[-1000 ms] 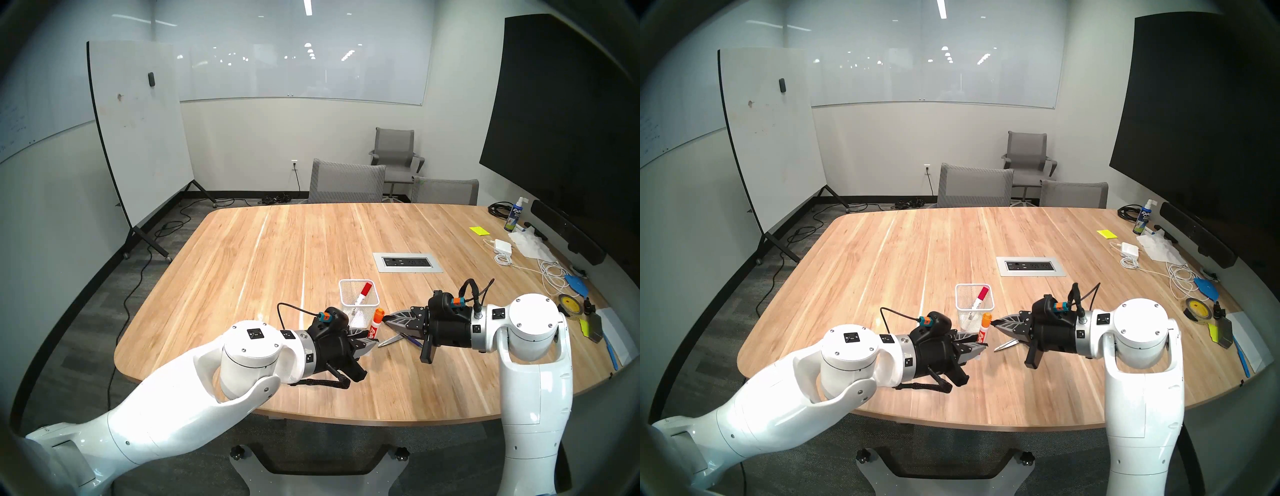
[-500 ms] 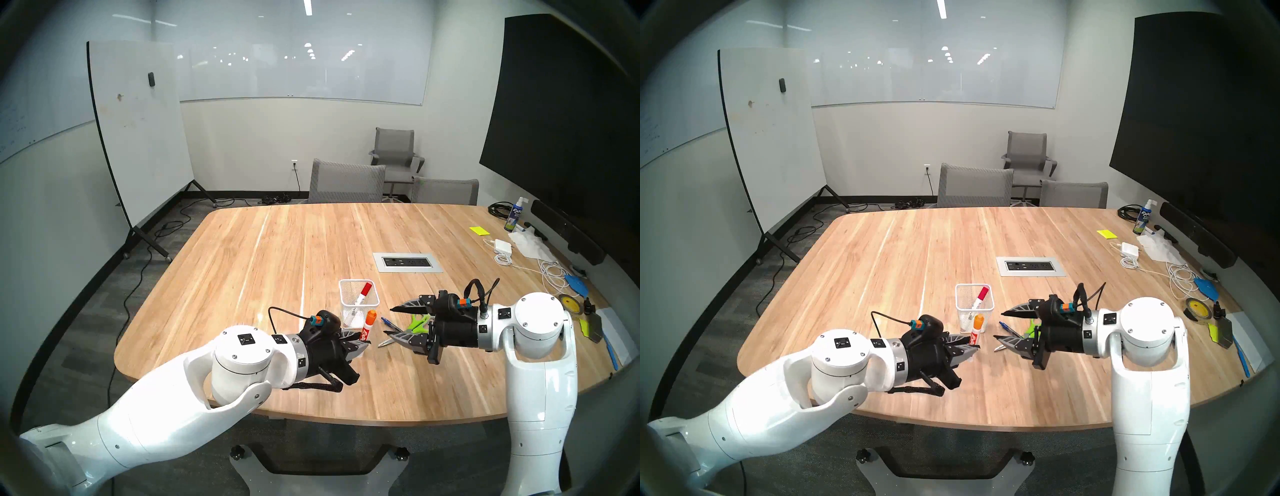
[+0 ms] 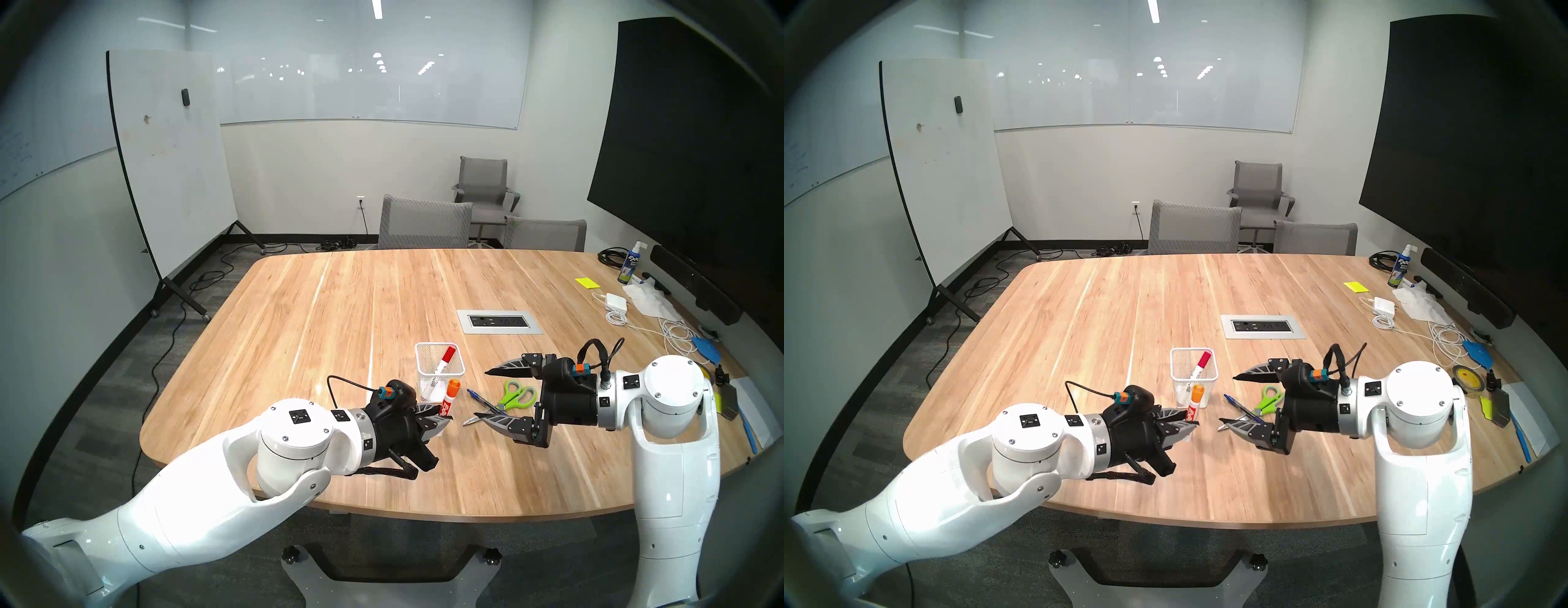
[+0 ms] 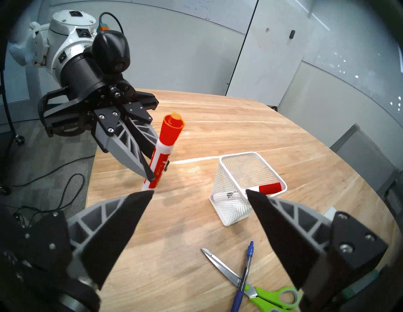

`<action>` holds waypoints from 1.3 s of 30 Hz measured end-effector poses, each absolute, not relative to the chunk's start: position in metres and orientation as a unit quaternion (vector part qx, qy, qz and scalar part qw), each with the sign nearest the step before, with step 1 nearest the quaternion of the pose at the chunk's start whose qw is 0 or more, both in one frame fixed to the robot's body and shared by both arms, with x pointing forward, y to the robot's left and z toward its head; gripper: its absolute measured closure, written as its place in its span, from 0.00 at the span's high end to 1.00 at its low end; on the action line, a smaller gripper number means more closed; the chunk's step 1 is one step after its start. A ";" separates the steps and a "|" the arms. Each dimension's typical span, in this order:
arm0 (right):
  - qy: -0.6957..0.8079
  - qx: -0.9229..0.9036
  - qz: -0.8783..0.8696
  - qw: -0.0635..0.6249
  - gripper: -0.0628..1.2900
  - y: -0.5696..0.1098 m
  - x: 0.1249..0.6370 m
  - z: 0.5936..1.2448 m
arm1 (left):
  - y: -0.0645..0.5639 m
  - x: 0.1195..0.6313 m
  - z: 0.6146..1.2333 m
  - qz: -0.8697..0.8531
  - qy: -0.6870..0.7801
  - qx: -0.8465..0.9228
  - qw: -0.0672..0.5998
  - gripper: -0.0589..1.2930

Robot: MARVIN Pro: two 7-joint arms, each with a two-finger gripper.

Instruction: Place the pen, the marker, and the scissors into the pen holder

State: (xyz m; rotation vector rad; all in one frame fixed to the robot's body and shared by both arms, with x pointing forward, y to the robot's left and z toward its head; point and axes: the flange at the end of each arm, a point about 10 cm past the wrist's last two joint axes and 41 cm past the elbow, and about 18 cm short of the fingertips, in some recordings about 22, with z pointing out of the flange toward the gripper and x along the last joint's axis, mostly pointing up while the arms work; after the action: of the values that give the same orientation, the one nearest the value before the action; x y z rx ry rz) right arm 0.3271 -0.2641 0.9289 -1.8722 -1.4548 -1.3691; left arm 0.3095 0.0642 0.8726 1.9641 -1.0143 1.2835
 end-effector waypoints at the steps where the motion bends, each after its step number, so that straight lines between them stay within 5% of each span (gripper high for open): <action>1: -0.519 -0.671 -0.488 0.206 0.93 -0.264 0.327 0.930 | 0.064 0.310 0.873 0.481 -0.381 0.735 0.289 0.16; 39: -0.493 -0.678 -0.444 0.317 0.93 -0.267 0.329 0.949 | 0.052 0.322 0.873 0.490 -0.393 0.719 0.297 0.16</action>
State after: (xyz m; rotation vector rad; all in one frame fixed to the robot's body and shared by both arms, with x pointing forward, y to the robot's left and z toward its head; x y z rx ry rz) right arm 0.3288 -0.2668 0.9487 -1.7849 -1.2980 -1.1677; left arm 0.3224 0.0515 0.8729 1.9120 -1.0443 1.3032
